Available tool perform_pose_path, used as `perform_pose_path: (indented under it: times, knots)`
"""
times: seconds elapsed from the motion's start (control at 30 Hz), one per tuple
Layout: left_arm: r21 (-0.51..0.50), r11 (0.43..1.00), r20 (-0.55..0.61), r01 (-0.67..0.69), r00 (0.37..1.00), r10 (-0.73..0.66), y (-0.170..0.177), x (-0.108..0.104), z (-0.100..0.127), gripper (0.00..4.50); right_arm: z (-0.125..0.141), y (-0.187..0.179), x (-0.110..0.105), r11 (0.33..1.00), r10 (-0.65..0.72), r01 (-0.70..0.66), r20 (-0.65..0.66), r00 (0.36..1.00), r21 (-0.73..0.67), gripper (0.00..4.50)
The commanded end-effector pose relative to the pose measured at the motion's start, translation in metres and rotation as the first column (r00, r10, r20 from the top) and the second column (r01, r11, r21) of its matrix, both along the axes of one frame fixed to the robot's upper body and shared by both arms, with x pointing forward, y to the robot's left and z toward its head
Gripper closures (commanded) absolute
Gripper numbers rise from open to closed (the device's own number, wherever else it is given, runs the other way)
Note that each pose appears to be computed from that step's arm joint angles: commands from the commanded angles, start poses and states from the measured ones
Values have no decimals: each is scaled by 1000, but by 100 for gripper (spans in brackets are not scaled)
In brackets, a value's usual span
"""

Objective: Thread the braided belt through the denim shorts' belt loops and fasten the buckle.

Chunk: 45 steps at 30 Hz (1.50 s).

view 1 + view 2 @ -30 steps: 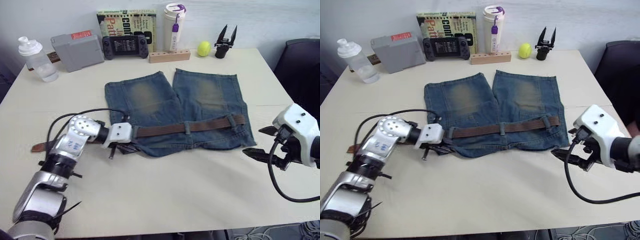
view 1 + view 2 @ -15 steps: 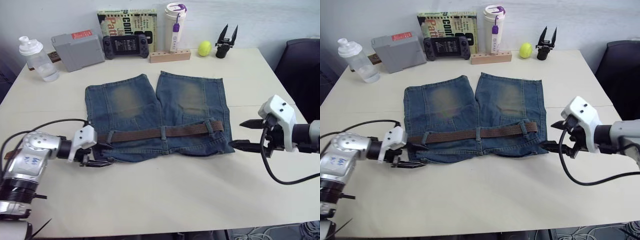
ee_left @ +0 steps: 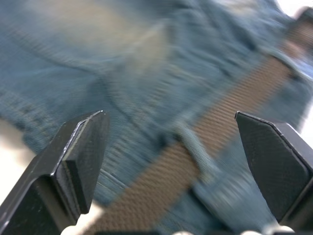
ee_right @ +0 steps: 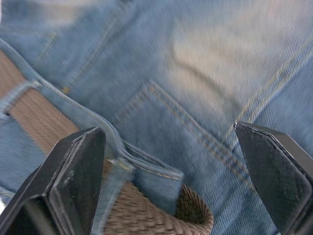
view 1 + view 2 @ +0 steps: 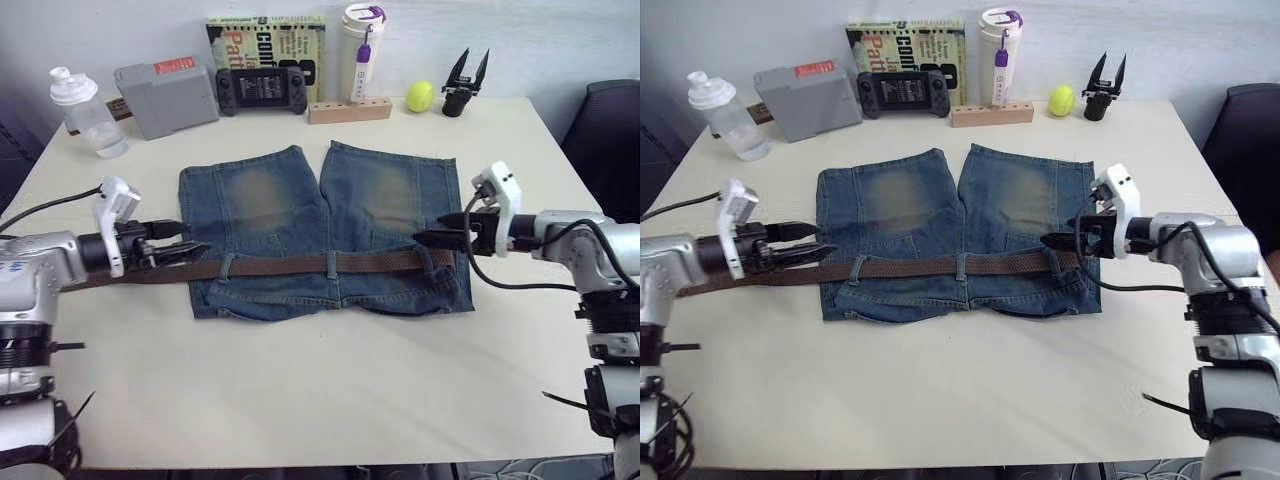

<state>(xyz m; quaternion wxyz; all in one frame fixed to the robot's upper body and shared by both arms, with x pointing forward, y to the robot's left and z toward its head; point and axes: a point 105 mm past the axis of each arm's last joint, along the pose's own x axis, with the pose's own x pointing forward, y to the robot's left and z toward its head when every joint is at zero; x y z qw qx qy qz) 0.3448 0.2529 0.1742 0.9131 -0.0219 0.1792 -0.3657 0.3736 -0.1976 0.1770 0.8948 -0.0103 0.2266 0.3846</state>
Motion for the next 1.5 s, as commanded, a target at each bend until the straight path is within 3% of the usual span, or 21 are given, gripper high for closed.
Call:
perform_pose_path:
  times: [0.03, 0.07, 0.17, 0.4, 0.43, 0.53, 0.7, 0.8, 0.83, 0.97, 1.1, 1.23, 1.27, 1.4, 1.5]
  knots:
    - [-2, 999, -38, 37, 999, -37, -15, -4, -3, 2, 2, -2, -10, 998, 60, -60, -36, 998, 10, 0]
    - [23, 998, -60, 61, 996, -60, -18, -7, -8, 2, 0, -2, -14, 997, 79, -78, -51, 996, 14, 0]
    - [75, 992, -105, 102, 990, -94, -21, -11, -22, 0, 0, 0, -18, 993, 118, -117, -27, 993, 26, 94]
    - [190, 959, -143, 209, 973, -184, -28, -16, -41, 0, -1, 11, -39, 965, 262, -262, 39, 964, -15, 429]
    - [182, 962, -134, 205, 974, -182, -29, -12, -40, 26, -1, 12, -41, 964, 268, -267, 50, 962, -19, 449]
    - [111, 977, -95, 183, 980, -173, -34, -4, -29, 98, 2, 13, -41, 965, 261, -260, 81, 962, -21, 450]
    - [56, 975, -52, 213, 976, -210, -33, -8, -14, 305, 2, 13, -45, 965, 263, -261, 145, 954, -36, 450]
    - [33, 962, 6, 273, 962, -273, -31, -18, 1, 412, 0, 12, -47, 962, 271, -258, 196, 942, -92, 450]
    - [31, 956, 15, 292, 956, -293, -31, -22, 3, 426, -1, 11, -47, 961, 272, -253, 209, 939, -112, 450]
    - [50, 908, 104, 416, 902, -419, -27, -50, 11, 429, 8, 24, -59, 942, 326, -261, 385, 863, -213, 450]
    - [247, 853, 133, 460, 856, -500, -19, -70, -12, 429, -1, 33, -77, 871, 454, -225, 544, 705, -436, 450]
    - [416, 731, 125, 541, 762, -635, -20, -90, -31, 429, -19, 37, -104, 797, 574, -252, 559, 599, -549, 450]
    - [469, 679, 108, 565, 726, -679, -22, -96, -38, 429, -21, 36, -109, 787, 589, -241, 574, 569, -568, 450]
    - [582, 526, 75, 620, 603, -794, -32, -114, -60, 430, -35, 27, -141, 705, 692, -202, 596, 407, -680, 450]
    - [634, 406, 10, 658, 518, -855, -33, -128, -77, 430, -59, 20, -175, 689, 717, -273, 575, 394, -671, 450]
